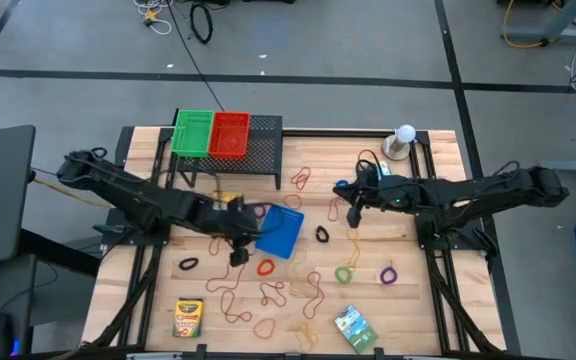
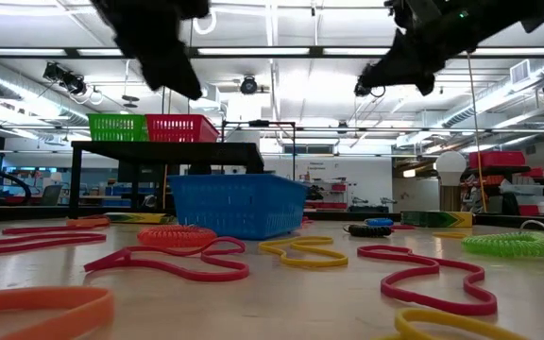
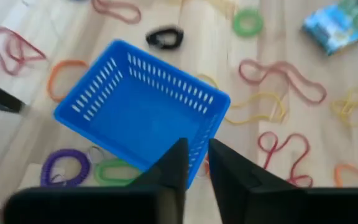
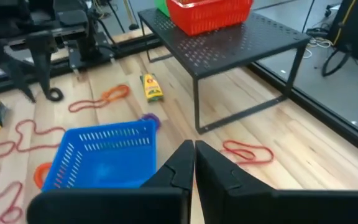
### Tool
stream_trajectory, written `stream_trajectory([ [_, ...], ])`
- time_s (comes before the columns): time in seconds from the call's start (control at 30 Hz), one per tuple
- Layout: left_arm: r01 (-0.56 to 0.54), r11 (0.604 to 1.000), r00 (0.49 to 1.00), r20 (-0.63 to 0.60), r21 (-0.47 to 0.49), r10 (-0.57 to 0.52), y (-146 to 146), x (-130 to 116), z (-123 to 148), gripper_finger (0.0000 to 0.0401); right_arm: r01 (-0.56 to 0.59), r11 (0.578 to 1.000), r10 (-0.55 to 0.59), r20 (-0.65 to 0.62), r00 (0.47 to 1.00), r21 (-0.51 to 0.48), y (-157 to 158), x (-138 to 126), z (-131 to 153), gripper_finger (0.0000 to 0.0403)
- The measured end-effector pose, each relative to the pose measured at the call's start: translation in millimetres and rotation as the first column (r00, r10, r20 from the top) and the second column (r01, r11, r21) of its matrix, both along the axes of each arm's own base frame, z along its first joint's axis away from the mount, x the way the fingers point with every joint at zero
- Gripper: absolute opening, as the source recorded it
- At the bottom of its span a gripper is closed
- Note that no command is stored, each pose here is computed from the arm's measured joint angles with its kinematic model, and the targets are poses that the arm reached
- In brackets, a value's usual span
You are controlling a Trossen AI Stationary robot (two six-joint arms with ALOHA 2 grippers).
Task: Pick & Place Office Desk Supplies
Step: Put the blue bin on the shelf
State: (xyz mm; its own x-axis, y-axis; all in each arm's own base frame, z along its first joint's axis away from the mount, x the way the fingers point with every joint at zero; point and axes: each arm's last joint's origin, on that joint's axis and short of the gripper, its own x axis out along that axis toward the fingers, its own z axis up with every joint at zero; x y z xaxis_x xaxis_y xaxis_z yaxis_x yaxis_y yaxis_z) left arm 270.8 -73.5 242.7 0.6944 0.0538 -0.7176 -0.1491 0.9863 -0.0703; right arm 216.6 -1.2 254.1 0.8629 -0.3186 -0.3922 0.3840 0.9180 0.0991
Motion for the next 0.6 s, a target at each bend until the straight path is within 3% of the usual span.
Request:
stream_trajectory([
  [0.3, 0.13, 0.985, 0.982, -0.15, 0.112, -0.113, -12.7, 53.6, -35.5, 0.0156, -0.047, 0.998, 0.046, -0.052, 0.998, -0.029, 0.5, -3.6, -9.5, 0.0023],
  [0.6, 0.211, 0.967, 0.945, -0.283, 0.143, -0.165, -18.5, 71.7, -64.3, 0.0162, -0.126, 0.99, 0.122, -0.069, 0.99, -0.058, 2.0, -3.4, -9.2, 0.0023],
])
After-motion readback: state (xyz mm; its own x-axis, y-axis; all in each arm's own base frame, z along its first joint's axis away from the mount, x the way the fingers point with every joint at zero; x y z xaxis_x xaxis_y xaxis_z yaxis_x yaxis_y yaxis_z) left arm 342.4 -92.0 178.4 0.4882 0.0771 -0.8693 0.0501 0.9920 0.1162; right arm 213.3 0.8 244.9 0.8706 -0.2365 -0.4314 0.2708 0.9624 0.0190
